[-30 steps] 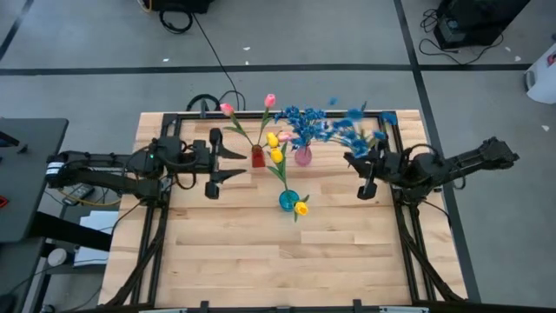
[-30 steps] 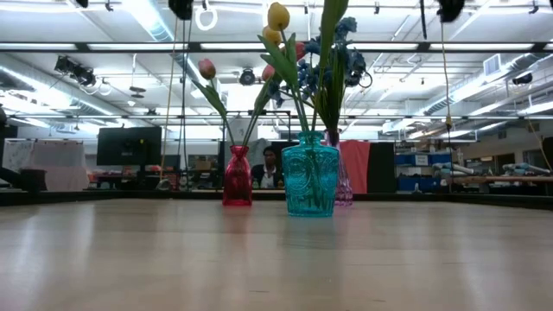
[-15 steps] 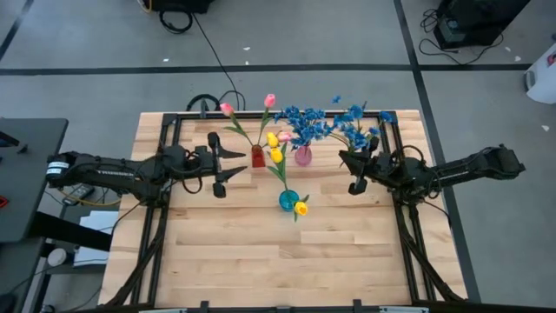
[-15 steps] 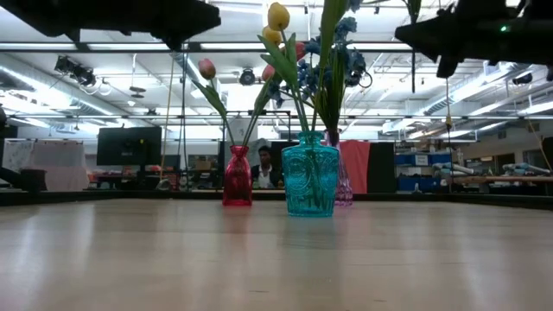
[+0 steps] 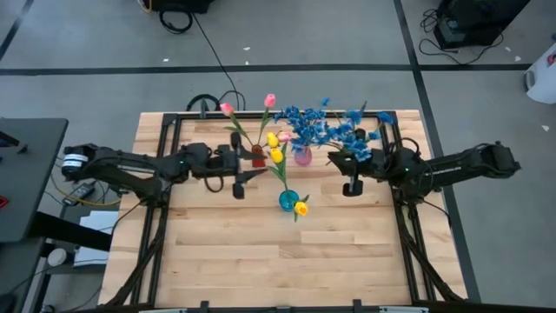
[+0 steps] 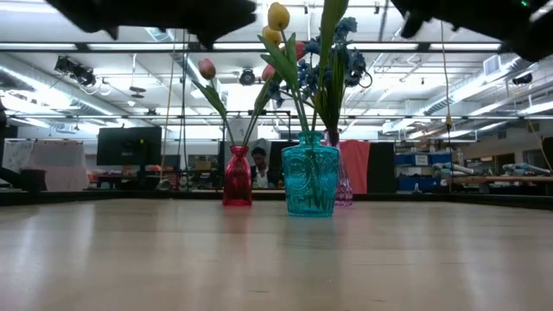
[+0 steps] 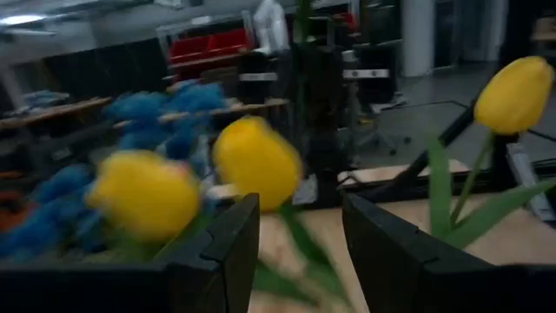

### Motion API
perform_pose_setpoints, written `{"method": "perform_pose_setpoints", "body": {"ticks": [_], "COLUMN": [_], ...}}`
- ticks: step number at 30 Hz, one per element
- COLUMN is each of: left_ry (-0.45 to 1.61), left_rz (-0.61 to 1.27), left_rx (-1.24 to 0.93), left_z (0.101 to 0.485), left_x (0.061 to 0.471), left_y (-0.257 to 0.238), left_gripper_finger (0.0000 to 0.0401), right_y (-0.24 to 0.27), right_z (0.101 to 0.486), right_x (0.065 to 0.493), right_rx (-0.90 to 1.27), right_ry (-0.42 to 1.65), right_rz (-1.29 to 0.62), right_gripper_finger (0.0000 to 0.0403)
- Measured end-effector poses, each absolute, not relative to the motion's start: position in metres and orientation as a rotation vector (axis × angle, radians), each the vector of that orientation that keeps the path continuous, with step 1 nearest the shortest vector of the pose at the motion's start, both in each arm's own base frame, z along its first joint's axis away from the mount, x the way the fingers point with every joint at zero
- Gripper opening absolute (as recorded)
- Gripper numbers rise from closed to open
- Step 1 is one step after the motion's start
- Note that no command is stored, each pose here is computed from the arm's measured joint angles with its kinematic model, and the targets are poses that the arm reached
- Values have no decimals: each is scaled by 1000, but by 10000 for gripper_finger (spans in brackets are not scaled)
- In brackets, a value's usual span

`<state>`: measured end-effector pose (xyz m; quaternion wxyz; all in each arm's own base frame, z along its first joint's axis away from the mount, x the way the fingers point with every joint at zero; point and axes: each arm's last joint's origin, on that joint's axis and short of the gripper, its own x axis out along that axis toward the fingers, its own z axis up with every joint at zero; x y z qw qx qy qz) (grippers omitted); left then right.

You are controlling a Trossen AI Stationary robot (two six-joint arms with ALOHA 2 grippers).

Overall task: Sort flowers into vase by color
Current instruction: Put the blue flowers into the pink vase

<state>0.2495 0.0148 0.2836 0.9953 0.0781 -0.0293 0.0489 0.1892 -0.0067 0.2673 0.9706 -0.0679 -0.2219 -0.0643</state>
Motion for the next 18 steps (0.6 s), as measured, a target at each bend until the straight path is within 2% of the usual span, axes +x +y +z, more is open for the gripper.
{"method": "perform_pose_setpoints", "body": {"ticks": [7, 18], "left_ry": [-76, -129], "left_rz": [51, 74], "left_rx": [234, 244], "left_z": [299, 319], "left_x": [273, 286], "left_y": [3, -11], "left_gripper_finger": [172, 172], "right_y": [-3, -1], "right_z": [303, 317], "right_x": [223, 284], "right_rx": [-158, -141], "right_ry": [-502, -476], "right_rz": [-12, 90], "right_gripper_finger": [38, 38]}}
